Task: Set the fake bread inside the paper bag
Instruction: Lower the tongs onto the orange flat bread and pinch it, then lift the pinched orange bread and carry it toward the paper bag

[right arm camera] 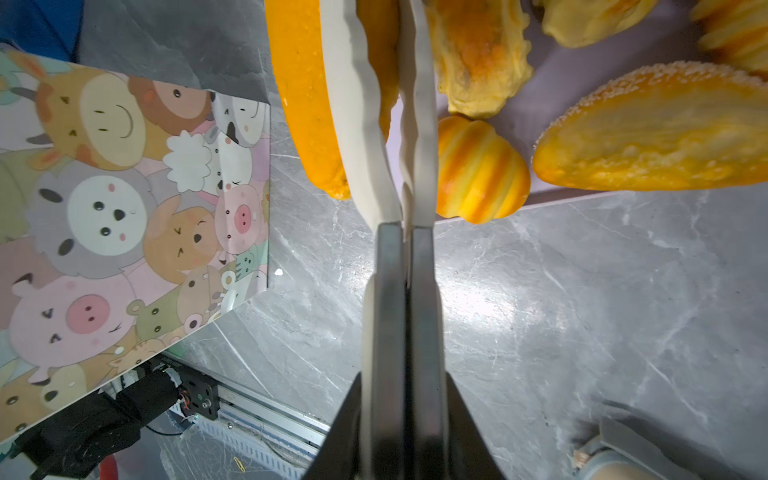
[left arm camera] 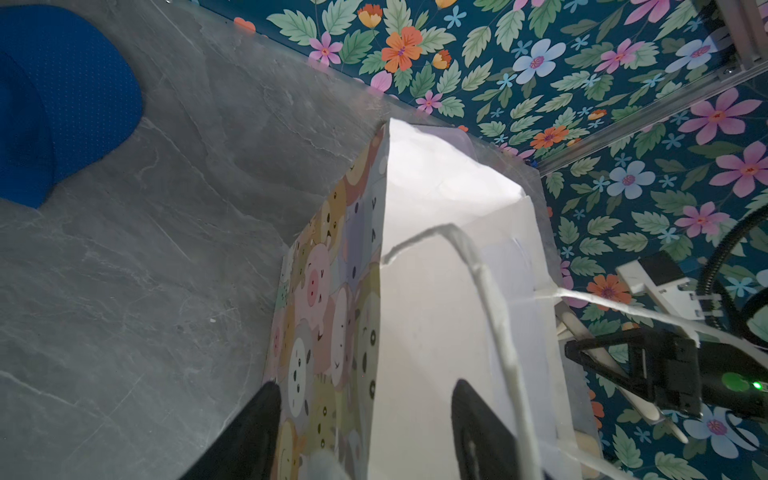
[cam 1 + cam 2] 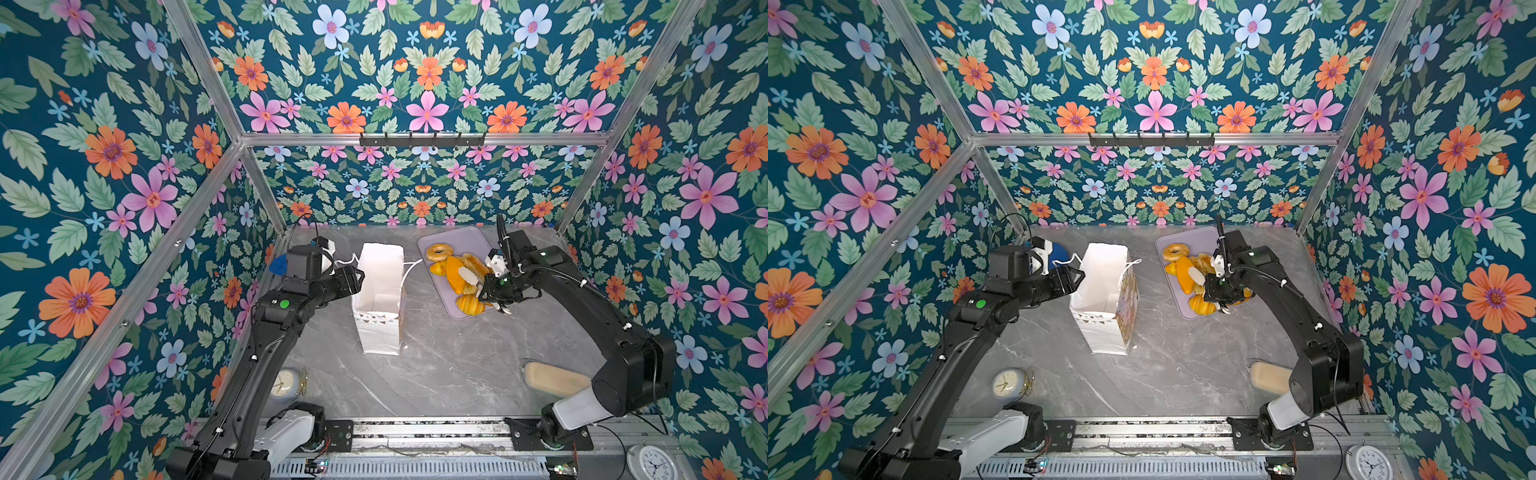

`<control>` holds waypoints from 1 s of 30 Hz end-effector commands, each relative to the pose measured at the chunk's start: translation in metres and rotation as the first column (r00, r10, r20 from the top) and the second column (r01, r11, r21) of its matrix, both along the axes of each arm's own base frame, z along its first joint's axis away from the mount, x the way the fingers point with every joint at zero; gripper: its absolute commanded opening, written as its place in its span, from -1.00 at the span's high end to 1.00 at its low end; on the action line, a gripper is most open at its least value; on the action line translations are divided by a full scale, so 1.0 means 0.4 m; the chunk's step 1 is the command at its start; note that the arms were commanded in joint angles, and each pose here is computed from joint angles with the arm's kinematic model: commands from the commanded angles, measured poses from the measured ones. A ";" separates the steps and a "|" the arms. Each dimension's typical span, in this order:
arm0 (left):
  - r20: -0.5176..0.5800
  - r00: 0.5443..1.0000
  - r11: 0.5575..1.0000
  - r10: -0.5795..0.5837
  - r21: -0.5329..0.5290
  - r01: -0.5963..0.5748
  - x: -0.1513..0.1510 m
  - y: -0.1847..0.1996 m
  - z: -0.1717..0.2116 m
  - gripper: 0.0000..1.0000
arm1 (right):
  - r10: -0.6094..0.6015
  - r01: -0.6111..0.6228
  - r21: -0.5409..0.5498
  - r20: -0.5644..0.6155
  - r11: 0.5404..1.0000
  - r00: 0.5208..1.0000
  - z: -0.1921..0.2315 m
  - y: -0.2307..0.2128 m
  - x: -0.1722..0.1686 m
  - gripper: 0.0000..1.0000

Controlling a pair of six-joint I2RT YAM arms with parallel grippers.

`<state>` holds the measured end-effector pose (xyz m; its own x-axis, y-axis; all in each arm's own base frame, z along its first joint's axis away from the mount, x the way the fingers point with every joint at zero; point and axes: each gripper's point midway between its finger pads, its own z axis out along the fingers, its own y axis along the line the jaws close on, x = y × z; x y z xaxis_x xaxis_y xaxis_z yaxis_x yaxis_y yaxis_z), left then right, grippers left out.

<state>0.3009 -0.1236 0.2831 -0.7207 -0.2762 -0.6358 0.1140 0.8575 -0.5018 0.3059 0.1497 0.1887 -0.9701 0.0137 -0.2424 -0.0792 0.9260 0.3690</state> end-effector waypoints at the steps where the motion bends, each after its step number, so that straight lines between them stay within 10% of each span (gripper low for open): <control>1: -0.001 1.000 0.999 0.010 0.036 -0.010 0.000 0.014 -0.005 -0.22 | -0.015 0.014 0.030 0.040 0.999 0.999 0.033 0.005 0.001 0.71; 30: -0.008 1.000 0.999 -0.014 -0.044 0.013 0.009 -0.018 -0.012 0.64 | -0.049 -0.063 0.386 0.274 0.920 0.961 0.401 0.080 -0.075 0.76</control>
<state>0.3010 -0.1268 0.2701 -0.7465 -0.2755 -0.6056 0.1023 0.8519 -0.5137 0.2815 0.1693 0.3251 -0.8733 0.1355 -0.4680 -0.1942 0.7841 0.5895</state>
